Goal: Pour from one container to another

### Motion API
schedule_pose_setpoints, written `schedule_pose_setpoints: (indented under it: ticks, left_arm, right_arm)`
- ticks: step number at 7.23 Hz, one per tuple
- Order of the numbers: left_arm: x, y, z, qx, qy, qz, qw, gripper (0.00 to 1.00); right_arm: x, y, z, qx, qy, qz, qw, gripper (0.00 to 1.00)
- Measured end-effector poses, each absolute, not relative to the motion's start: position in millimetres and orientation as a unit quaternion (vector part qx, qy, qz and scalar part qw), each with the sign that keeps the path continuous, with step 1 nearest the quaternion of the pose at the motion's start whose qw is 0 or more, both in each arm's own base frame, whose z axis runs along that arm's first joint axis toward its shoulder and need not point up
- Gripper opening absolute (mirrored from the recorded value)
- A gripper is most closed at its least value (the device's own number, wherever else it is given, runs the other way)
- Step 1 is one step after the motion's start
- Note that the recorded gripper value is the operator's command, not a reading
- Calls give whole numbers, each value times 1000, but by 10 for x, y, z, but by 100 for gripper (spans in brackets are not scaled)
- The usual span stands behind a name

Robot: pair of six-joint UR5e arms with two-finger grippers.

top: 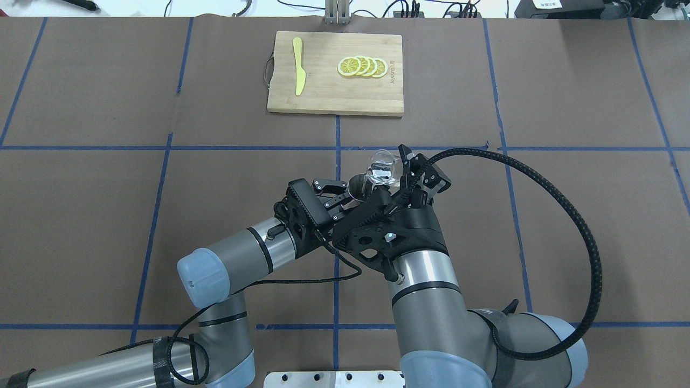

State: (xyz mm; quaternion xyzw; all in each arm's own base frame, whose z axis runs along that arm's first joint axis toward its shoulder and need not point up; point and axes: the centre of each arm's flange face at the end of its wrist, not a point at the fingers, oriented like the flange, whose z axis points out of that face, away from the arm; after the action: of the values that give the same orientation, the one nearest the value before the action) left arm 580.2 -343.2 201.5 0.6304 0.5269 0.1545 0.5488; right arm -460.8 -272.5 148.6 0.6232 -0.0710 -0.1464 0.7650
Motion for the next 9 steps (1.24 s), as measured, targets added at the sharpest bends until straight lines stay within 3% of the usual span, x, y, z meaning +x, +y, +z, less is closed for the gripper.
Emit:
schedule_pose_setpoints:
  ticks: [9]
  left_arm:
    - [5800,-3432,2012,630,528,154,549,0]
  right_arm:
    - [-4578,-2743,1494,626,3,-206,752,0]
